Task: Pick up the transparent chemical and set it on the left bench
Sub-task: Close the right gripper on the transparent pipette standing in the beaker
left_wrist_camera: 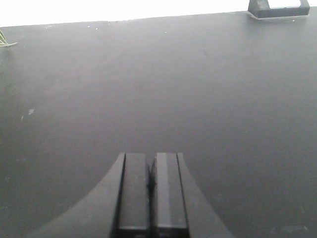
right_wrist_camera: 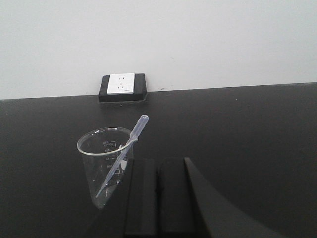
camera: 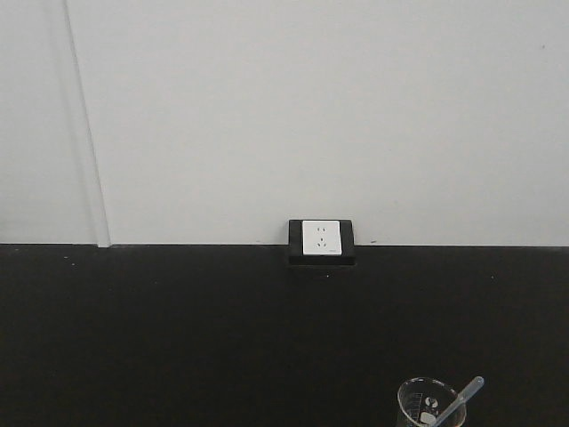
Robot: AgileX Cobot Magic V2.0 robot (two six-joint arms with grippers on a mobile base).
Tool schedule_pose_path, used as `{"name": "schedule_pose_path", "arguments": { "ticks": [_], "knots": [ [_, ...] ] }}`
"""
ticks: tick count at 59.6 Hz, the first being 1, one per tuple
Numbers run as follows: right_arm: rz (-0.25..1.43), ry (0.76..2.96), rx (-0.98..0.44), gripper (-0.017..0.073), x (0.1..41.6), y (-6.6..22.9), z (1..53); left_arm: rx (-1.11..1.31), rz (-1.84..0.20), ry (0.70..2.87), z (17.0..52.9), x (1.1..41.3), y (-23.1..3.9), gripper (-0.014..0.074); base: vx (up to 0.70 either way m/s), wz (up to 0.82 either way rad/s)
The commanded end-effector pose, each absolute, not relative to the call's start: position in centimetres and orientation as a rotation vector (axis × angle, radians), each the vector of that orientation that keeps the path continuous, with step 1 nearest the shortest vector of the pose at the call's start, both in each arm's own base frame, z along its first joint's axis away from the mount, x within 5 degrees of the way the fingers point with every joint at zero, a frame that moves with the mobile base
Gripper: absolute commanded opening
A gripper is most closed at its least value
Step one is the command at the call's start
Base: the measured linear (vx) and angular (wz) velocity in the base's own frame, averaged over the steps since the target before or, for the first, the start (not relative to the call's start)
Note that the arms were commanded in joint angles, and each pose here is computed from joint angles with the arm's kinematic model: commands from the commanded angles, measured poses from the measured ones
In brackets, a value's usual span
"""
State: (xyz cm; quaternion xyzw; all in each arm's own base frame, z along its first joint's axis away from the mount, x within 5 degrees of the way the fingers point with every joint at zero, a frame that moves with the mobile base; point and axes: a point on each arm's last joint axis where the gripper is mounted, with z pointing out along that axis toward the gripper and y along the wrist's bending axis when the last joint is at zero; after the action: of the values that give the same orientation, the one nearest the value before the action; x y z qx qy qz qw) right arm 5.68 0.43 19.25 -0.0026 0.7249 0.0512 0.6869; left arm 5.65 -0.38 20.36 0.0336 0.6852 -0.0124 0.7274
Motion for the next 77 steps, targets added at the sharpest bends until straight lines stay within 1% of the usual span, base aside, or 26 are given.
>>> {"name": "schedule_pose_path", "arguments": {
  "ticks": [1,11,16,21,29,37,44,55,59,64,68,74,77],
  "knots": [
    [0.112,1.530,-0.010,-0.0007,5.6,0.4,19.9,0.064,-0.035,1.429,20.6,5.5,-0.4,-0.0003,0.00,0.00],
    [0.112,1.525,-0.010,-0.0007,5.6,0.4,20.0,0.064,-0.035,1.429,20.6,5.5,-0.4,-0.0003,0.00,0.00],
    [0.125,1.478,-0.001,-0.0007,5.6,0.4,20.5,0.064,-0.035,1.429,20.6,5.5,-0.4,-0.0003,0.00,0.00],
    [0.148,1.412,0.017,-0.0007,5.3,0.4,22.1,0.064,-0.035,1.429,20.6,5.5,-0.4,-0.0003,0.00,0.00],
    [0.136,1.378,0.005,-0.0007,5.3,0.4,25.9,0.064,-0.035,1.429,20.6,5.5,-0.4,-0.0003,0.00,0.00],
    [0.115,1.410,-0.011,-0.0007,7.6,0.6,29.9,0.064,-0.035,1.429,20.6,5.5,-0.4,-0.0003,0.00,0.00],
    [0.114,1.429,-0.011,-0.0007,10.6,0.8,31.9,0.064,-0.035,1.429,20.6,5.5,-0.4,-0.0003,0.00,0.00],
    [0.114,1.510,-0.010,-0.0003,14.6,1.1,32.1,0.064,-0.035,1.429,20.6,5.5,-0.4,-0.0003,0.00,0.00],
    [0.127,1.506,0.002,0.0005,15.5,1.2,31.9,0.064,-0.035,1.429,20.6,5.5,-0.4,-0.0003,0.00,0.00],
    [0.155,1.503,0.028,0.0033,16.4,1.3,31.6,0.064,-0.035,1.429,20.6,5.5,-0.4,-0.0003,0.00,0.00],
    [0.179,1.500,0.051,0.0083,16.9,1.3,31.4,0.064,-0.035,1.429,20.6,5.5,-0.4,-0.0003,0.00,0.00],
    [0.190,1.530,0.064,0.0202,17.8,1.4,30.7,0.064,-0.035,1.429,20.6,5.5,-0.4,-0.0003,0.00,0.00],
    [0.197,1.551,0.073,0.0283,18.2,1.4,30.4,0.064,-0.035,1.429,20.6,5.5,-0.4,-0.0003,0.00,0.00]
  ]
}}
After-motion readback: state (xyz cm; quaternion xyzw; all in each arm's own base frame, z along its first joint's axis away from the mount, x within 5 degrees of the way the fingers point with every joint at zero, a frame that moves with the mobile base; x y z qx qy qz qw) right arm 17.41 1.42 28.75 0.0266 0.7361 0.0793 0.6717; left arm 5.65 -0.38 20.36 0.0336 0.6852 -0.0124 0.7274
